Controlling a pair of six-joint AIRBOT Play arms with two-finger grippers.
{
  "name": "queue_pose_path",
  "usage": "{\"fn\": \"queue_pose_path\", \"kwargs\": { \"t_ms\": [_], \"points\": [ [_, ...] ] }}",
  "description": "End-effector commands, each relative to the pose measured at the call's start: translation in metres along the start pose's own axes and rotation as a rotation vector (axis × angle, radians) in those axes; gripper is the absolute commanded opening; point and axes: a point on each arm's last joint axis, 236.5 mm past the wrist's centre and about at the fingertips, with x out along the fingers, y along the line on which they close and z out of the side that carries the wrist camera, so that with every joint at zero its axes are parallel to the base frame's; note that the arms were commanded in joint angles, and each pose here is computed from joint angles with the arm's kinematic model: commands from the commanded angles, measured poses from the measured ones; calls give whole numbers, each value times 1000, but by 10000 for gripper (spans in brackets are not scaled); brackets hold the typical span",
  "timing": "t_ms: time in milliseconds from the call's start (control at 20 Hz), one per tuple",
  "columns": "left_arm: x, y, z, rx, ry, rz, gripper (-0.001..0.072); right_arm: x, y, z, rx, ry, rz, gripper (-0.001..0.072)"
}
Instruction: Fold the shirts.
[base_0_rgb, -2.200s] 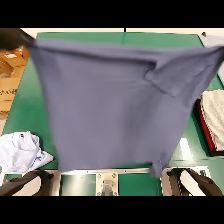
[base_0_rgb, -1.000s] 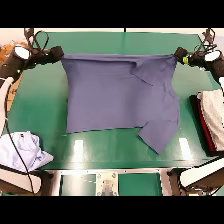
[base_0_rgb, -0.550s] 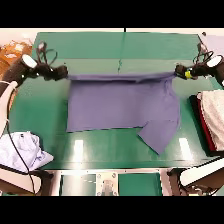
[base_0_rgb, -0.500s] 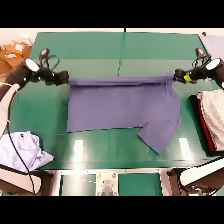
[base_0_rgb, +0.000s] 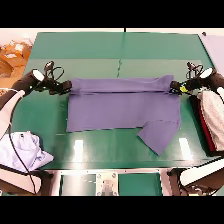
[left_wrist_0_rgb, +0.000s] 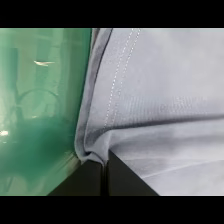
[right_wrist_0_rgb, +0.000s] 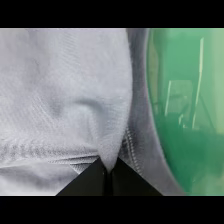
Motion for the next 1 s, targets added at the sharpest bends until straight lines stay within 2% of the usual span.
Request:
{"fn": "queue_pose_path", "kwargs": {
  "t_ms": [0,50,100,150,300,350,400,450,500,550,600,750,950],
  "points": [
    [0,-6,0,-29,-4,-26,24,-2,5,-8,24,38,18,19],
    [0,-8,-1,-35,1,-33,83,-4,4,-9,25,49,21,95],
    [-1,-10,-2,-39,5,-40,397,-8,5,-10,25,63,25,299],
    [-4,-11,-3,-39,12,-44,682,-15,5,-11,24,83,31,414],
    [-28,-18,-11,10,108,-52,692,-47,-2,-18,44,174,31,396],
    [-39,-16,-14,31,150,-42,692,-58,-9,-25,56,211,19,327],
    [-49,-15,-17,46,191,-37,692,-68,-13,-32,68,239,14,229],
    [-58,-15,-19,50,226,-38,668,-76,-16,-39,80,264,15,104],
    [-67,-15,-21,47,255,-44,398,-84,-17,-47,90,282,16,18],
    [-74,-16,-24,49,282,-50,42,-91,-16,-56,95,295,18,17],
    [-80,-19,-30,46,316,-56,21,-99,-13,-69,97,309,19,18],
    [-93,-32,-55,48,398,-52,20,-120,-4,-111,104,327,13,18],
    [-113,-65,-99,149,317,-56,20,-142,-12,-195,206,317,-41,17]
  ]
}}
